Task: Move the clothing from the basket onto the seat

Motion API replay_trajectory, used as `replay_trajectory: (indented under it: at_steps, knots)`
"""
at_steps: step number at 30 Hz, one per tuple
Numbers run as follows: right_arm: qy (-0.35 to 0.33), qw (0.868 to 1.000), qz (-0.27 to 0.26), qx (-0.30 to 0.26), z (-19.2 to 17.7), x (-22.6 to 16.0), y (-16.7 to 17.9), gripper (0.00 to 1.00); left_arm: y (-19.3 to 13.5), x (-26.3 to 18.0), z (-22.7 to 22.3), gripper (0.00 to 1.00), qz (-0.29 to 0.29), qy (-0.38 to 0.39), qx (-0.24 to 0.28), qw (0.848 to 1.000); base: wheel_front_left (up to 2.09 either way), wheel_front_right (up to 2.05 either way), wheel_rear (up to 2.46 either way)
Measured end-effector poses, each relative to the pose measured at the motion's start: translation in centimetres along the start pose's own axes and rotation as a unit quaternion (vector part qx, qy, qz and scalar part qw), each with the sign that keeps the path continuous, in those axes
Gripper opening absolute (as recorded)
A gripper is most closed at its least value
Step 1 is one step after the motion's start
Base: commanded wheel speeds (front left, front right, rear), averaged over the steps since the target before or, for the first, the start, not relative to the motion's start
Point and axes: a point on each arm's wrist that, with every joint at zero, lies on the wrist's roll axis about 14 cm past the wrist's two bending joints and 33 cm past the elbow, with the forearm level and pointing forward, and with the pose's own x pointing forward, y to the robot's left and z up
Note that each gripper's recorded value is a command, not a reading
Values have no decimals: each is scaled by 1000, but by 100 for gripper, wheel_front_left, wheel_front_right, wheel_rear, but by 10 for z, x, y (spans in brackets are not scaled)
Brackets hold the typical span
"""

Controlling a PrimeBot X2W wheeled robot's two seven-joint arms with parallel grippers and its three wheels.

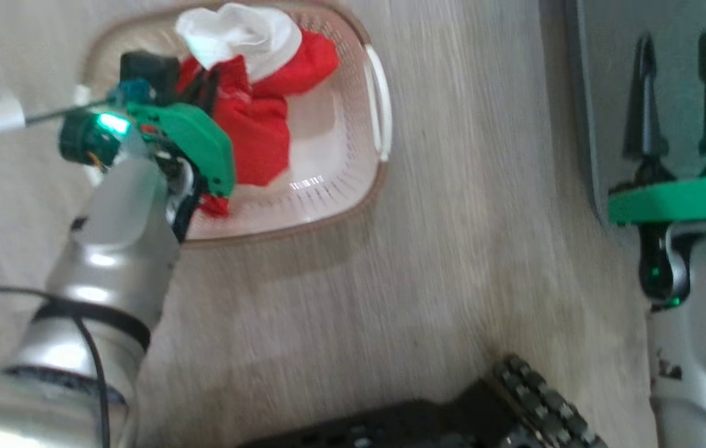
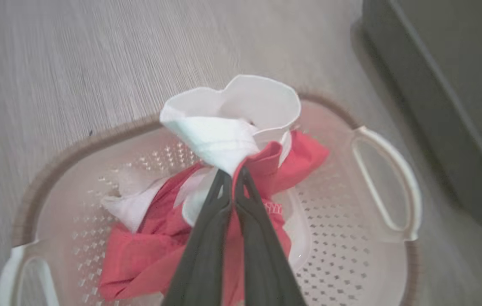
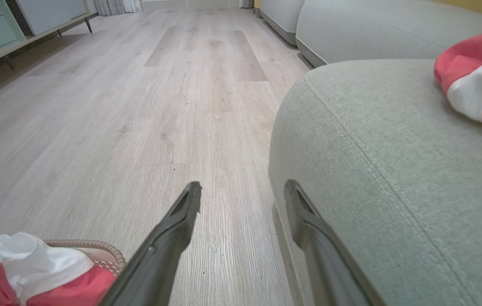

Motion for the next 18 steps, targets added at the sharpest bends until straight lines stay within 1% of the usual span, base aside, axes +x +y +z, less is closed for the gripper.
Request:
replay_trajectory:
  at_steps: [4,7,11,12,16,17,18]
  knots:
    - [-12,1000,0,3,19,-18,1,100,-6,-38,47,0,10,-72,-15,997,0,0,0]
    - [-20,1000,2,10,31,-33,3,100,-6,-75,65,0,26,-110,-23,993,0,0,0]
    - [-31,999,12,14,47,-54,7,100,-1,-127,78,0,60,-152,-33,986,0,0,0]
    - [-31,999,12,14,47,-54,7,100,-1,-127,78,0,60,-152,-33,986,0,0,0]
    - [-44,998,34,-5,64,-72,11,100,4,-178,84,0,94,-190,-40,976,0,0,0]
    - [-52,998,40,-16,72,-80,10,100,6,-202,86,0,110,-207,-39,971,0,0,0]
    - [-55,997,44,-22,75,-83,9,100,7,-212,86,0,117,-215,-40,969,0,0,0]
